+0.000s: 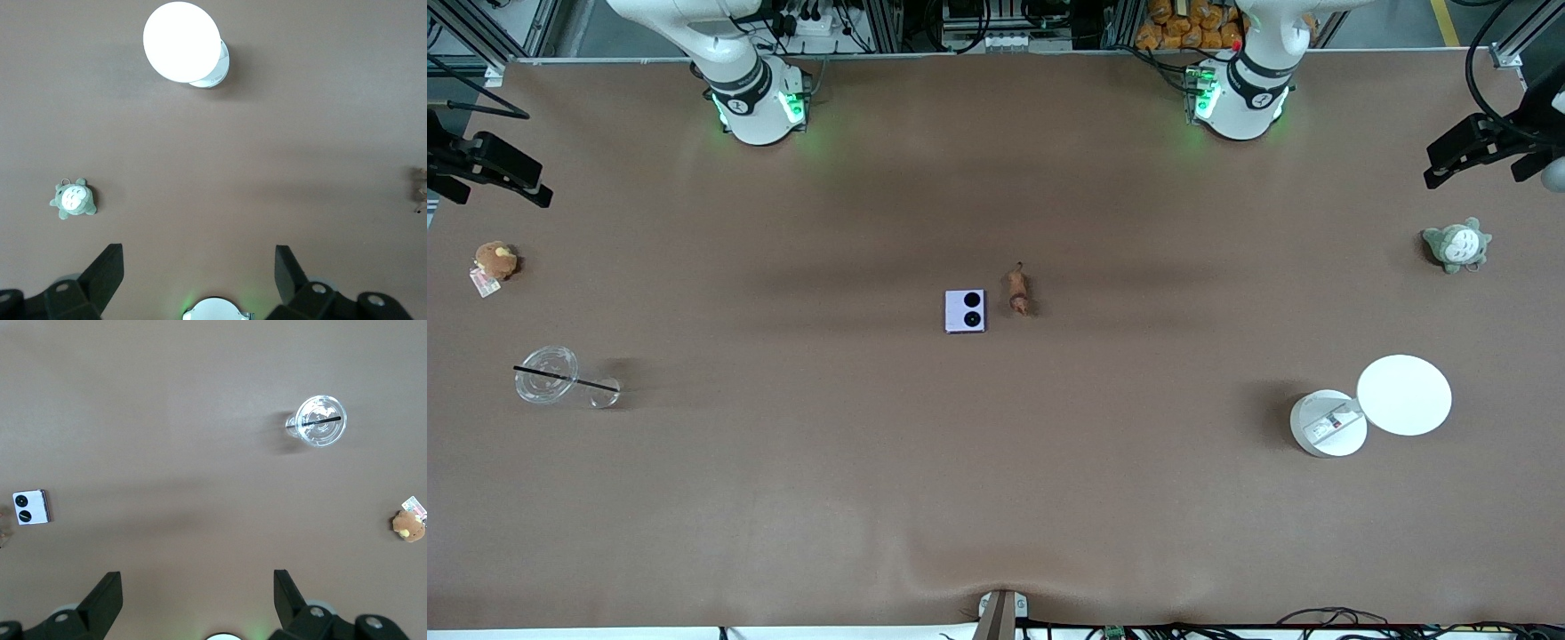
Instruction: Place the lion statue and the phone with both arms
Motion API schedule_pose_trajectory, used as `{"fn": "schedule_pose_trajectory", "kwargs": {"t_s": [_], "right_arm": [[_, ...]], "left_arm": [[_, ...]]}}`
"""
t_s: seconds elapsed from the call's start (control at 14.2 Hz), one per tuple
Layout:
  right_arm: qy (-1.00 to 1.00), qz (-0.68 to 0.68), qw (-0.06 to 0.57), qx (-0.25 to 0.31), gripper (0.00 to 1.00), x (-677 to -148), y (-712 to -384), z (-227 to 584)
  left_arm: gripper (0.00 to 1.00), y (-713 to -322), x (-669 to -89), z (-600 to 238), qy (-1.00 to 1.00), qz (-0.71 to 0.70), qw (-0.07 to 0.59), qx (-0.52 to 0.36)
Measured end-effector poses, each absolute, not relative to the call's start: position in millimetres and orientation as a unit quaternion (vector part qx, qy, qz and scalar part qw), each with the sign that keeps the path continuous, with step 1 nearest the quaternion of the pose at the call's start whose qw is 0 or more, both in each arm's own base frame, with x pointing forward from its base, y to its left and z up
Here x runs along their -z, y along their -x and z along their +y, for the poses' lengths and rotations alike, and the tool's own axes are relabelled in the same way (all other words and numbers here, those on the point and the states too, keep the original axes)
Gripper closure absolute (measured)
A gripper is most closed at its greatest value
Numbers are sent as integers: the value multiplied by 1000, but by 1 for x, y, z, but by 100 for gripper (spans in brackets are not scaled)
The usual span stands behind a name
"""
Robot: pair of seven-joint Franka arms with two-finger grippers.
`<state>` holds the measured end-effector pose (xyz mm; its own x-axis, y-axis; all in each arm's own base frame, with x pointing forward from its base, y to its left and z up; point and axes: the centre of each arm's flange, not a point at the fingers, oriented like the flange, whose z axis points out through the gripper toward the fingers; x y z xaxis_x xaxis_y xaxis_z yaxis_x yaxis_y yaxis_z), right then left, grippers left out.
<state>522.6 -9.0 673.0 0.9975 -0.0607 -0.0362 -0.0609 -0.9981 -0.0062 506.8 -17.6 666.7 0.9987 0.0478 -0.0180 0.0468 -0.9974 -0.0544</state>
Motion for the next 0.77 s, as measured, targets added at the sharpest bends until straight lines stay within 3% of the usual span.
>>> {"fn": "schedule_pose_trajectory", "kwargs": {"t_s": [0.77], "right_arm": [[999, 30, 4, -24, 0, -672, -522, -8]], "left_arm": [[0, -509, -662, -18, 999, -23, 27, -17]]}}
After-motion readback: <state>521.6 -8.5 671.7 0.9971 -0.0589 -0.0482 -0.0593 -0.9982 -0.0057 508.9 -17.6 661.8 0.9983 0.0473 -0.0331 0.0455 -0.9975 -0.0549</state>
